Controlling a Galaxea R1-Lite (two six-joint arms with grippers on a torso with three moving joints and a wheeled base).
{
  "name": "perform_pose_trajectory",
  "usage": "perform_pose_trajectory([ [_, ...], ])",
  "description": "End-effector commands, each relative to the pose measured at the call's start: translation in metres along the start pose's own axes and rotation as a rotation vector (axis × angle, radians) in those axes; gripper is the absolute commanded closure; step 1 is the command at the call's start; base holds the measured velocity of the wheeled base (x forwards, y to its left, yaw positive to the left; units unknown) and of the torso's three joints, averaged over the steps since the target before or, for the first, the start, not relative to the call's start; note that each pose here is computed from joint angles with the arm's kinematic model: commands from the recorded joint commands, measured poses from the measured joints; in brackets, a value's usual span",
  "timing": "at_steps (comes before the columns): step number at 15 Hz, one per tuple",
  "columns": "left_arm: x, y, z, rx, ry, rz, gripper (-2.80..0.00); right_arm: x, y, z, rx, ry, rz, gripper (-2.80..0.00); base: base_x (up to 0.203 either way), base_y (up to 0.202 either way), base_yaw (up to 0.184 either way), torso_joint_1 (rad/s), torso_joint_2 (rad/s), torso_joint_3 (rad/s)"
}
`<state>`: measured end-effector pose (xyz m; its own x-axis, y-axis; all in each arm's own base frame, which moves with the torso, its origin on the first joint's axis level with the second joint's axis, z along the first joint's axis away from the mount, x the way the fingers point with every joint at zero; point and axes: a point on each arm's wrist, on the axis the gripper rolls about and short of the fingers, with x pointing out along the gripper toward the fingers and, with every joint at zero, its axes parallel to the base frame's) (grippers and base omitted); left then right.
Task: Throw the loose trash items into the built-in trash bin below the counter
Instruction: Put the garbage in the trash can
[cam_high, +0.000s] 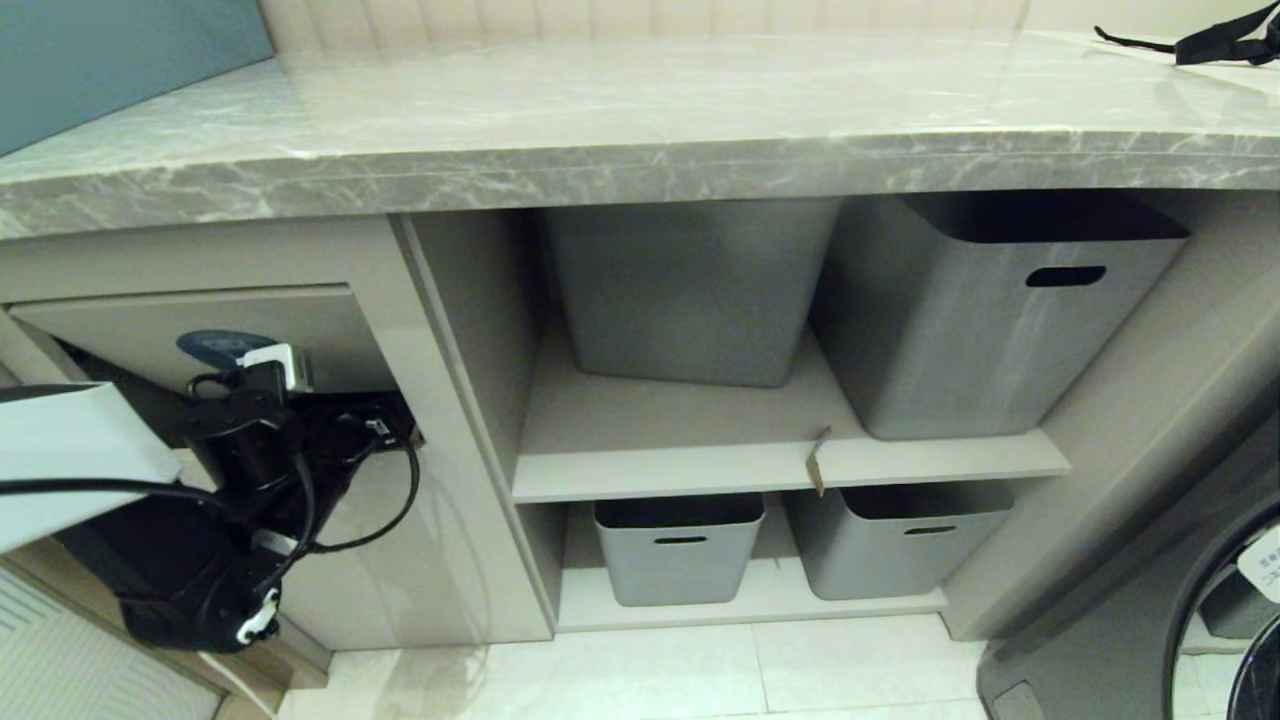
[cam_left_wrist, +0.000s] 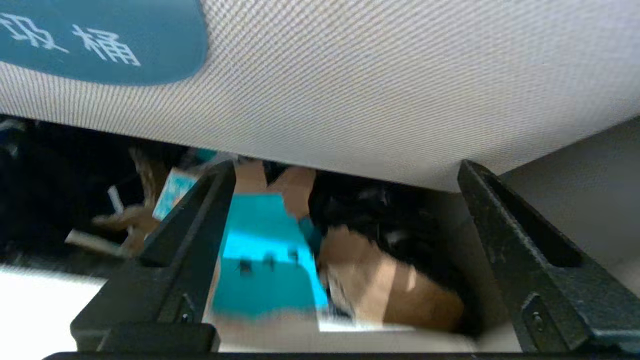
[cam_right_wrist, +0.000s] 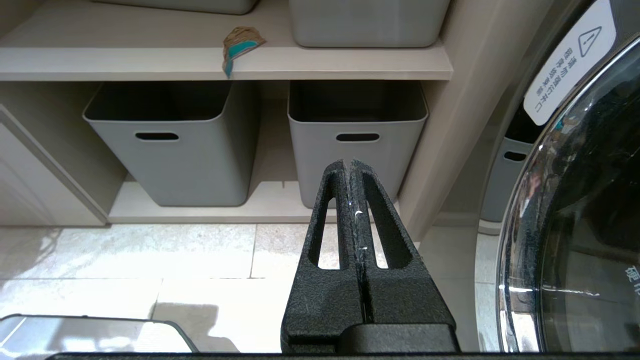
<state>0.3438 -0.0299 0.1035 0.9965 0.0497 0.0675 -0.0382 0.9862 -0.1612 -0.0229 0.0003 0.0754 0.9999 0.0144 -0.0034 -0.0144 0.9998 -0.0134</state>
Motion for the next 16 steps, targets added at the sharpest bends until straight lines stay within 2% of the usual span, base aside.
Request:
perform_pose_trajectory([
  [1, -0.013, 0.0, 0.01, -0.004, -0.014, 0.004, -2.8, 0.0, 0.0, 0.0, -0.002, 0.001, 0.001, 0.0, 0.0, 0.0, 0.0, 0.0, 0.0, 0.0],
  [3, -0.024, 0.004, 0.015, -0.004, -0.008, 0.02, -2.8, 0.0, 0.0, 0.0, 0.0, 0.001, 0.001, 0.0, 0.0, 0.0, 0.0, 0.0, 0.0, 0.0],
  [6, -0.021, 0.005, 0.027, -0.005, -0.054, 0.023, -2.8, 0.0, 0.0, 0.0, -0.001, 0.0, 0.001, 0.0, 0.0, 0.0, 0.0, 0.0, 0.0, 0.0],
  [9, -0.037, 0.01, 0.021, 0.003, -0.002, 0.043, -2.8, 0.0, 0.0, 0.0, 0.0, 0.0, 0.001, 0.0, 0.0, 0.0, 0.0, 0.0, 0.0, 0.0],
  [13, -0.047, 0.014, 0.014, 0.004, 0.032, 0.096, -2.8, 0.0, 0.0, 0.0, -0.002, 0.0, 0.001, 0.0, 0.0, 0.0, 0.0, 0.0, 0.0, 0.0],
  [16, -0.052, 0.014, 0.01, 0.008, 0.057, 0.101, -2.8, 0.0, 0.0, 0.0, 0.0, 0.001, 0.001, 0.0, 0.0, 0.0, 0.0, 0.0, 0.0, 0.0],
])
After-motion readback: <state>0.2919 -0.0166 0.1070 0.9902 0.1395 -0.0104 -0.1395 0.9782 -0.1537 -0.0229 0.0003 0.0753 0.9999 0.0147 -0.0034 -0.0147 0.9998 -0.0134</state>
